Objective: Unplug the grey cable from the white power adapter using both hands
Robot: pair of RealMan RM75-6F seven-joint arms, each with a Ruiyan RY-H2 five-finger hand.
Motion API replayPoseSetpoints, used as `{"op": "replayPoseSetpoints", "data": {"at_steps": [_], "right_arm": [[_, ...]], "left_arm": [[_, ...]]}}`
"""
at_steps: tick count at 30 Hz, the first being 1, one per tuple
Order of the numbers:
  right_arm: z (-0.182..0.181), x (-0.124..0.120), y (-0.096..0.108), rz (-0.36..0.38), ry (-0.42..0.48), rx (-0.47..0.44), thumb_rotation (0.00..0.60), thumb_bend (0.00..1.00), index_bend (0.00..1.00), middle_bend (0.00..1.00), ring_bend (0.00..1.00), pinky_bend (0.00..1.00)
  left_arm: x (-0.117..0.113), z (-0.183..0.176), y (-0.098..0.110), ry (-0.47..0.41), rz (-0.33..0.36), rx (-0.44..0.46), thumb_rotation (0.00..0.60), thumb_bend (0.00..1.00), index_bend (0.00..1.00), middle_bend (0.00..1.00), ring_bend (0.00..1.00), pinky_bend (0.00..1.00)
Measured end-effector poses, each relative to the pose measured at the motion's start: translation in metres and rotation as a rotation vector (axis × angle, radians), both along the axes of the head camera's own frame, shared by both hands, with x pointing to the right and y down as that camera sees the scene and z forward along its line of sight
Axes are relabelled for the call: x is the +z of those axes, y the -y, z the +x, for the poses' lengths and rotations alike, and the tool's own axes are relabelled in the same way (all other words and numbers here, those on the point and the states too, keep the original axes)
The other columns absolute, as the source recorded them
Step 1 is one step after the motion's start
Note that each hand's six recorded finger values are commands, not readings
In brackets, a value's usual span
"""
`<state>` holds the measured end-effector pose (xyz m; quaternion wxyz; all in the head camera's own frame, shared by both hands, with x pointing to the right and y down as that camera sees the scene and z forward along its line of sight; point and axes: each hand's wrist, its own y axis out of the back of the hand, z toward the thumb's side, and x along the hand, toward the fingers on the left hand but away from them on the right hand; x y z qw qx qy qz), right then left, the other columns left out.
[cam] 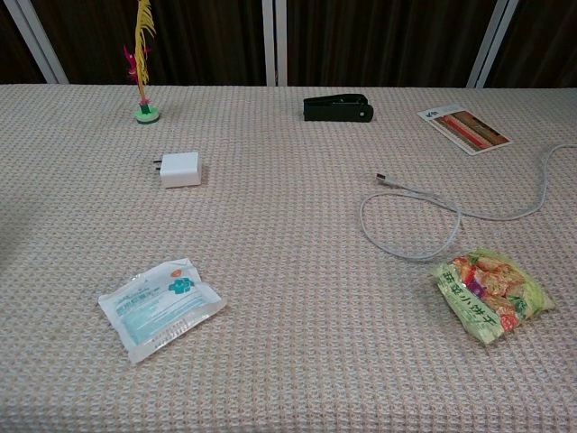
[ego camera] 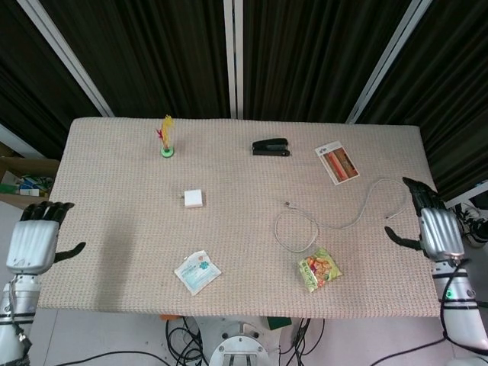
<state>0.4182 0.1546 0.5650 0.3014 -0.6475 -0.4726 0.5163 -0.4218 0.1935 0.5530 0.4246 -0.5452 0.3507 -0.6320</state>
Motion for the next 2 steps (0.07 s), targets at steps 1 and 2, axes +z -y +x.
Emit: {"op": "replayPoseSetpoints", "data": {"at_steps": [1,2], "right_arm": [[0.0072,-0.0024,-0.0095,-0.008,-0.009,0.006,0.600,0.24,0.00,0.01,0.00,0.00],[0.0139,-0.0048,-0.0185,-0.015,-0.018,0.012,0.600,0.25,0.00,0.00,0.00,0.00]], "left_arm": [[-0.0044,-0.0027,-0.0081,-0.002,0.002,-0.003,0.456,0.10,0.25,0.25,0.17,0.20],[-0.0087,-0.0051,-0.0158,-0.006,0.005,-0.008,0.457,0.10,0.25,0.25,0.17,0.20]]}}
